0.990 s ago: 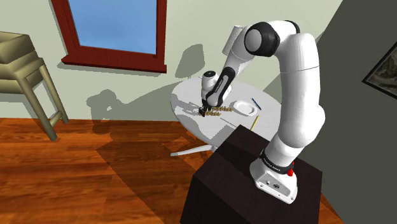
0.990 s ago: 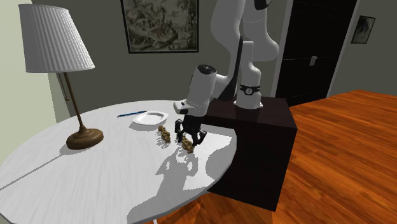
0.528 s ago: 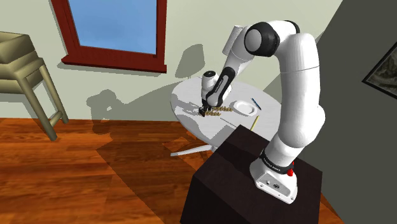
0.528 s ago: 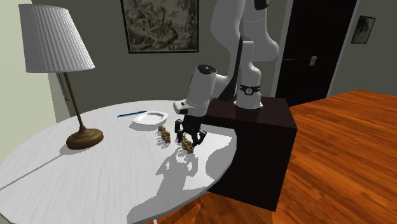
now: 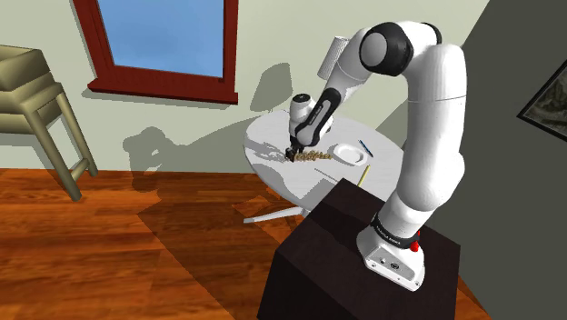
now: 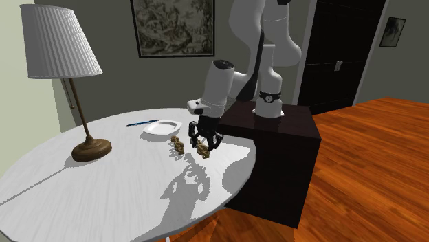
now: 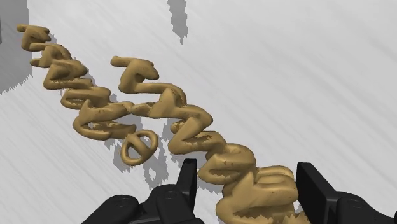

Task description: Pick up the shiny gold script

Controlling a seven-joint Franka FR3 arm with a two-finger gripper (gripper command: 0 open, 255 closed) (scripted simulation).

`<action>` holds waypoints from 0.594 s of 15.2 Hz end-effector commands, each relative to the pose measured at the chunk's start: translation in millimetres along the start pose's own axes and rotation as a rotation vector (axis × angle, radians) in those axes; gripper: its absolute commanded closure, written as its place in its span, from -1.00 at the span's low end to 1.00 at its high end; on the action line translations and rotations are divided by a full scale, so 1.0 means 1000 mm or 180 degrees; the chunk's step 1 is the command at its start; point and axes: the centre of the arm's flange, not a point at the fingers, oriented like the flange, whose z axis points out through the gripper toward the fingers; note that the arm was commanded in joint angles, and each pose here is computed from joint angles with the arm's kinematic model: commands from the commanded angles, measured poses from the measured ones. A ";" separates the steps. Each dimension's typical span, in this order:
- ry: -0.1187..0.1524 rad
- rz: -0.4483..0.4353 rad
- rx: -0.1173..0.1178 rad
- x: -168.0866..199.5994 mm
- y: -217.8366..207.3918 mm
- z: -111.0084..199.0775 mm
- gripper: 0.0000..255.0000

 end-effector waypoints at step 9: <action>-0.0001 0.0000 0.0000 0.002 0.012 -0.046 1.00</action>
